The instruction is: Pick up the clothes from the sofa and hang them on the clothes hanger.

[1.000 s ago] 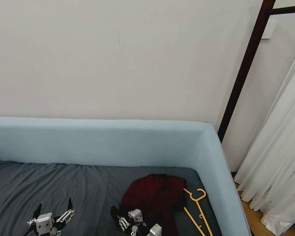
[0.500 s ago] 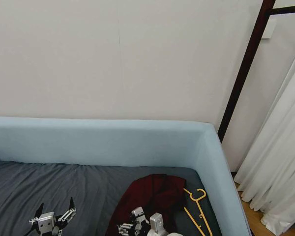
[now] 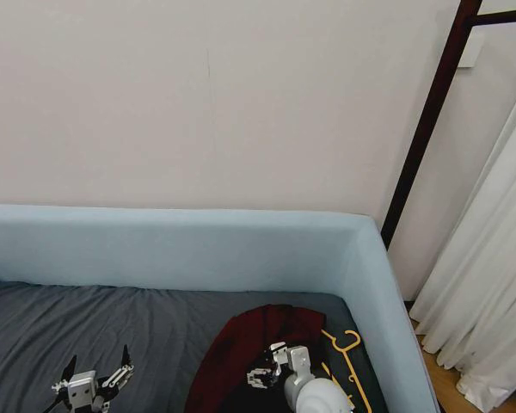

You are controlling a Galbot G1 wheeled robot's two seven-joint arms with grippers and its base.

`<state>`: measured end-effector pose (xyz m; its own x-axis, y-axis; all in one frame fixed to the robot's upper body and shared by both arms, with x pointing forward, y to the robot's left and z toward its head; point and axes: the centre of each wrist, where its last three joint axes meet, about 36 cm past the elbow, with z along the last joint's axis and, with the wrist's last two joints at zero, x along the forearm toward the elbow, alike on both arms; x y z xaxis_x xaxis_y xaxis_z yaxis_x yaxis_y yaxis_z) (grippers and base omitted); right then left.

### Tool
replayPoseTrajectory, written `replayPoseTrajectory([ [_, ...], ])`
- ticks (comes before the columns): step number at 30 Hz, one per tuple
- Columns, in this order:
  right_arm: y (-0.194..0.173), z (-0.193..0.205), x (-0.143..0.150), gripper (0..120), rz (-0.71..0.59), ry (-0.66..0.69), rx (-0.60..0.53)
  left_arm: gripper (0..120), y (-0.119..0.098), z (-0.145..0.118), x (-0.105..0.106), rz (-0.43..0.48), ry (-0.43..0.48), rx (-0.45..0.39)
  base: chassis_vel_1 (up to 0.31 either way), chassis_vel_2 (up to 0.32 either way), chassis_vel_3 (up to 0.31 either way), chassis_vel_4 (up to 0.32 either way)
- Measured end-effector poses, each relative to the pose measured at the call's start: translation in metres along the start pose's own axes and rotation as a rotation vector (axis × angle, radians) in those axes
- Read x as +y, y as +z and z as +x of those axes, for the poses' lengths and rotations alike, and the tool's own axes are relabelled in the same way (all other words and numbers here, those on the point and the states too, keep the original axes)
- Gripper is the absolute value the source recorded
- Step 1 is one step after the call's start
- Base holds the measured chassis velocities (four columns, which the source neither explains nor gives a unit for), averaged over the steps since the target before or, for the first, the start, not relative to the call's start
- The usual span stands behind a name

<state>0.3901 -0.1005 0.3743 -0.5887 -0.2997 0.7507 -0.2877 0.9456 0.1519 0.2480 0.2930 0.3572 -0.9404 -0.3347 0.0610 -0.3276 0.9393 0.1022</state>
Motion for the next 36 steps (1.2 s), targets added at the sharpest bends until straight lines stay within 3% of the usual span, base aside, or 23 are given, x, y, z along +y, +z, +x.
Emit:
replayPoseTrajectory([
  [19,0.026,-0.053,0.007,99,-0.226,-0.011,0.027,100,-0.002,0.0,0.01,-0.026,-0.011,-0.007,0.0,0.0,0.0,0.0],
  [33,0.044,-0.071,0.006,54,-0.251,-0.013,0.028,100,0.0,-0.001,0.008,-0.023,-0.012,-0.002,0.0,0.0,0.0,0.0],
  [36,0.048,-0.072,0.007,39,-0.248,-0.038,0.024,100,0.002,-0.001,0.007,-0.021,-0.015,0.001,0.0,0.0,0.0,0.0],
])
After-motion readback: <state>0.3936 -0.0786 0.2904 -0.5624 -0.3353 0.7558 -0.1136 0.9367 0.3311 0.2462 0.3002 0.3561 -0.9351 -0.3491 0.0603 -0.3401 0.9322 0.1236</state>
